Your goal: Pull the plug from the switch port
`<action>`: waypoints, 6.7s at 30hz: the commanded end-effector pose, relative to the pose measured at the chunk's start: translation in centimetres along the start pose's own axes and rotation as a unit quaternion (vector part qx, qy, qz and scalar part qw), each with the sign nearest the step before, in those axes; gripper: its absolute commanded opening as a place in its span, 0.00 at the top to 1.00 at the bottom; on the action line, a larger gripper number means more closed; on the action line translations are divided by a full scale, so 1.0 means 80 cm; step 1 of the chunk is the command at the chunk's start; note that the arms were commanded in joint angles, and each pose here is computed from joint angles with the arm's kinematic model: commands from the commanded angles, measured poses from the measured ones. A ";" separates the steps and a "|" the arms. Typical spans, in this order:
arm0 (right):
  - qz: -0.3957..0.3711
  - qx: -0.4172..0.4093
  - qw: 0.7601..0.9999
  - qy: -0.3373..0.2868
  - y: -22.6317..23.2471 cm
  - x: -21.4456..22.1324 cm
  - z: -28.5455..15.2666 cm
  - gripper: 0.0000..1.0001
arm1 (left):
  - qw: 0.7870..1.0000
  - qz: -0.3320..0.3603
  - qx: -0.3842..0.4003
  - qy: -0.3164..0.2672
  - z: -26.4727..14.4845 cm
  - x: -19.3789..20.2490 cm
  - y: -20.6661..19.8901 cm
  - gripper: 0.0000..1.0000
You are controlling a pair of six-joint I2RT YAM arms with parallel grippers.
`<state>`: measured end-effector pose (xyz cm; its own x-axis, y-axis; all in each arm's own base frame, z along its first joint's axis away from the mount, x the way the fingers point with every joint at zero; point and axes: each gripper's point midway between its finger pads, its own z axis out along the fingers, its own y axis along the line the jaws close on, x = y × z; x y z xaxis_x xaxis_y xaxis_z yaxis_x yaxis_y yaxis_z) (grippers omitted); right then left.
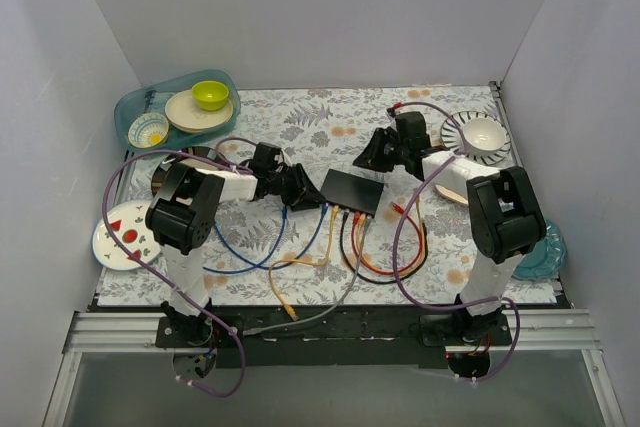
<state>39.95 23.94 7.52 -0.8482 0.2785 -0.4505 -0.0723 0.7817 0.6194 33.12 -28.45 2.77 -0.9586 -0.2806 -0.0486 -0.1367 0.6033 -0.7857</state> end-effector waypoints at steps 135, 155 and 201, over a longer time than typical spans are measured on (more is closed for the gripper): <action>0.122 -0.080 0.980 0.136 -0.043 0.114 0.038 0.93 | 0.999 -0.006 0.023 -0.027 0.025 0.020 -0.041 0.55; 0.124 -0.080 0.979 0.140 -0.046 0.108 0.044 0.93 | 0.998 -0.012 -0.063 -0.004 0.057 0.046 0.000 0.70; 0.132 -0.087 0.978 0.139 -0.048 0.109 0.043 0.94 | 0.978 -0.191 -0.089 0.003 0.036 0.054 0.039 0.37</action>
<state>36.25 27.22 4.25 -0.9554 0.2508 -0.1558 -0.0183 0.4765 0.8790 31.23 -33.57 4.17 -0.8913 -0.4061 0.2017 -0.3855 0.4446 -0.8085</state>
